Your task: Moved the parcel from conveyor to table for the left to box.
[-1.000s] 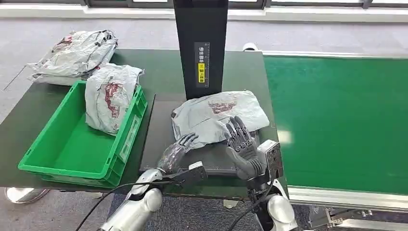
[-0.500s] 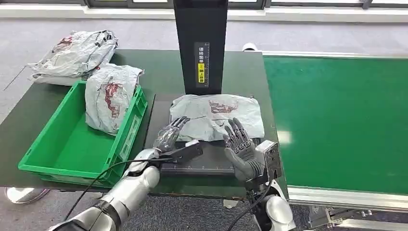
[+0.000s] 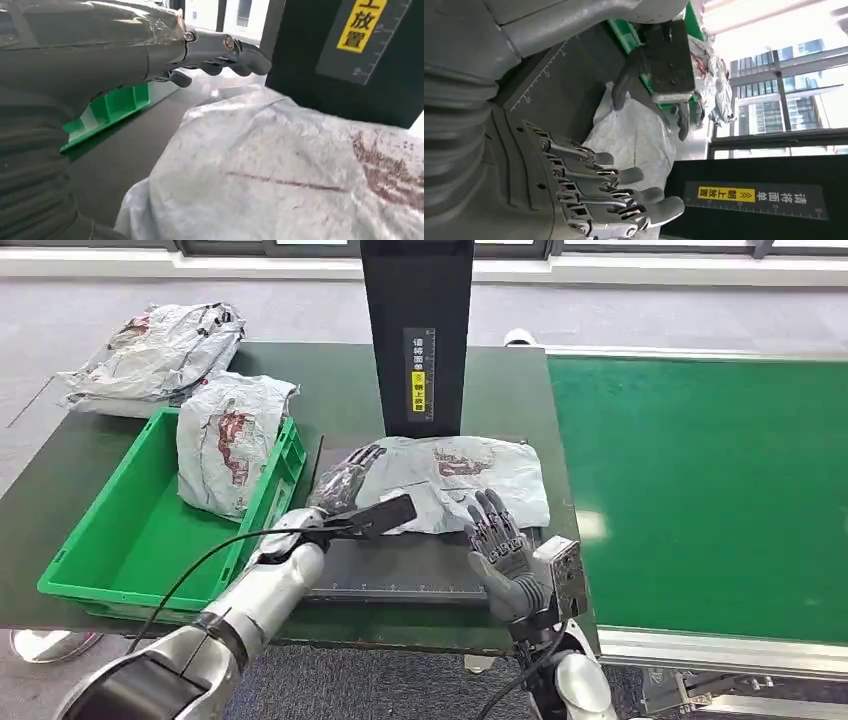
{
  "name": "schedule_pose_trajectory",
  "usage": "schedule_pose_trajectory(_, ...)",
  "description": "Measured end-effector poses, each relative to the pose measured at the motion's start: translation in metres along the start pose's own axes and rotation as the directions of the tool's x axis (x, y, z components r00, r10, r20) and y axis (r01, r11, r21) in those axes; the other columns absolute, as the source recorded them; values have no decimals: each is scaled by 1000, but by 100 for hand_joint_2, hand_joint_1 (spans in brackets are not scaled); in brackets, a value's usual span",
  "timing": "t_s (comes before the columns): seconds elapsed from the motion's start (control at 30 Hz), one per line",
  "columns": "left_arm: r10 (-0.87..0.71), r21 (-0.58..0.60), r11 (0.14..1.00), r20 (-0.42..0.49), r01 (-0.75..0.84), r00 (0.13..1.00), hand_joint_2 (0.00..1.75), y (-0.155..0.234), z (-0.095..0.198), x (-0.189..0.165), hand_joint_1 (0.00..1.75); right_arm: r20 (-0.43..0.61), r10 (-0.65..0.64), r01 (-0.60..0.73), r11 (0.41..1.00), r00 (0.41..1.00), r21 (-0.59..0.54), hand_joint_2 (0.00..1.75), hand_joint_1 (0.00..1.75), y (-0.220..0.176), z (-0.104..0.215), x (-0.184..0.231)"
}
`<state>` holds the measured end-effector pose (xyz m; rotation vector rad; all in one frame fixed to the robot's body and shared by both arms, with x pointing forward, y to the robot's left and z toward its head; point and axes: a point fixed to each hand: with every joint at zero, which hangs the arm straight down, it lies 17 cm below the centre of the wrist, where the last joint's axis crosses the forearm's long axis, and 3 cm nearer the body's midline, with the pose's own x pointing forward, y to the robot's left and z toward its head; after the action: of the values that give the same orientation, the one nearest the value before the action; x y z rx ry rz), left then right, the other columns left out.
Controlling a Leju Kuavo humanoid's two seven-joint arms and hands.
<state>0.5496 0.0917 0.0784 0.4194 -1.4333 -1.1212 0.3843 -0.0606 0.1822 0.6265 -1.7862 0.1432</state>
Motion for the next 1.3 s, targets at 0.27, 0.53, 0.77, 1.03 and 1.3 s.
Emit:
schedule_pose_trajectory(0.27,-79,-118,990,6,79,997,175,-43,3,11,0,0,-6,6,1000,1000,7,175,0,1,5,-2)
schedule_pose_trajectory(0.53,-100,-264,960,4,98,995,175,-81,13,13,175,2,-10,10,1000,1000,14,175,0,3,7,-2)
schedule_pose_trajectory(0.77,-124,-352,928,20,123,992,175,-104,21,18,175,4,-10,10,1000,1000,20,175,0,4,7,-2)
schedule_pose_trajectory(1.03,-117,-359,926,24,118,993,175,-103,20,21,175,8,-13,13,1000,1000,28,175,0,5,7,-1)
schedule_pose_trajectory(1.3,-114,-314,942,21,115,993,175,-100,18,19,175,21,-16,15,999,1000,34,175,0,6,7,1)
